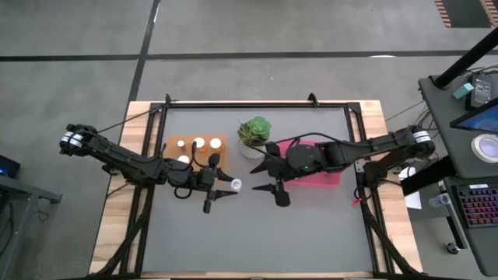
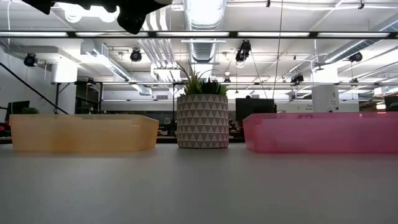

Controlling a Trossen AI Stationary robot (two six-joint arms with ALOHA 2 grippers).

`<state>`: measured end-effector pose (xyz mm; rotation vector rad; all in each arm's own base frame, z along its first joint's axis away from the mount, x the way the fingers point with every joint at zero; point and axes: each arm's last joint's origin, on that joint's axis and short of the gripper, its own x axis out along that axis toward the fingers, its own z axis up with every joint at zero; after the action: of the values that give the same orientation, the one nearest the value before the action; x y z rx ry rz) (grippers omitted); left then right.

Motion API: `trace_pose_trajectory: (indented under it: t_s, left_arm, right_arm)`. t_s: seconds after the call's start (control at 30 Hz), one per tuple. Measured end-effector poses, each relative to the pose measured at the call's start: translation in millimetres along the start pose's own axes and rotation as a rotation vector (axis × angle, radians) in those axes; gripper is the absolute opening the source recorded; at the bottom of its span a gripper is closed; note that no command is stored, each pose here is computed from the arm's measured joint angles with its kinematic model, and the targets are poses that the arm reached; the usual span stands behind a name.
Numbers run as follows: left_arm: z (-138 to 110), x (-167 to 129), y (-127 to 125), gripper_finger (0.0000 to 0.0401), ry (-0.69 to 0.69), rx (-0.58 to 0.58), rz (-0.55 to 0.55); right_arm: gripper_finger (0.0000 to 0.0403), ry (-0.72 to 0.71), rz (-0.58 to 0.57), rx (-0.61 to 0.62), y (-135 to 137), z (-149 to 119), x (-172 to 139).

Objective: Pick and place medicine bottles into bin by pill shape (circle, oval)
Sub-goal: Put the small white pill bottle in the pink bin

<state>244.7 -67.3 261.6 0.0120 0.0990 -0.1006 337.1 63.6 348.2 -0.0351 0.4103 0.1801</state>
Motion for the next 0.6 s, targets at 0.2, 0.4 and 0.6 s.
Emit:
trace_pose_trajectory:
  t_s: [0.2, 0.4, 0.6]
  left_arm:
    - [1.7, 0.1, -0.2, 0.0136, -0.018, -0.001, -0.005]
    - [3.0, 0.1, 0.0, 0.0137, -0.031, 0.001, -0.004]
    - [6.7, 0.0, 0.5, 0.0137, -0.069, 0.016, 0.003]
  right_arm:
    - [0.0224, -0.140, 0.015, -0.022, 5.0, -27.2, 5.4]
    - [0.0224, -0.285, 0.011, -0.031, 4.7, -46.0, 15.8]
    - [0.0224, -0.347, 0.006, -0.059, 4.8, -54.3, 28.5]
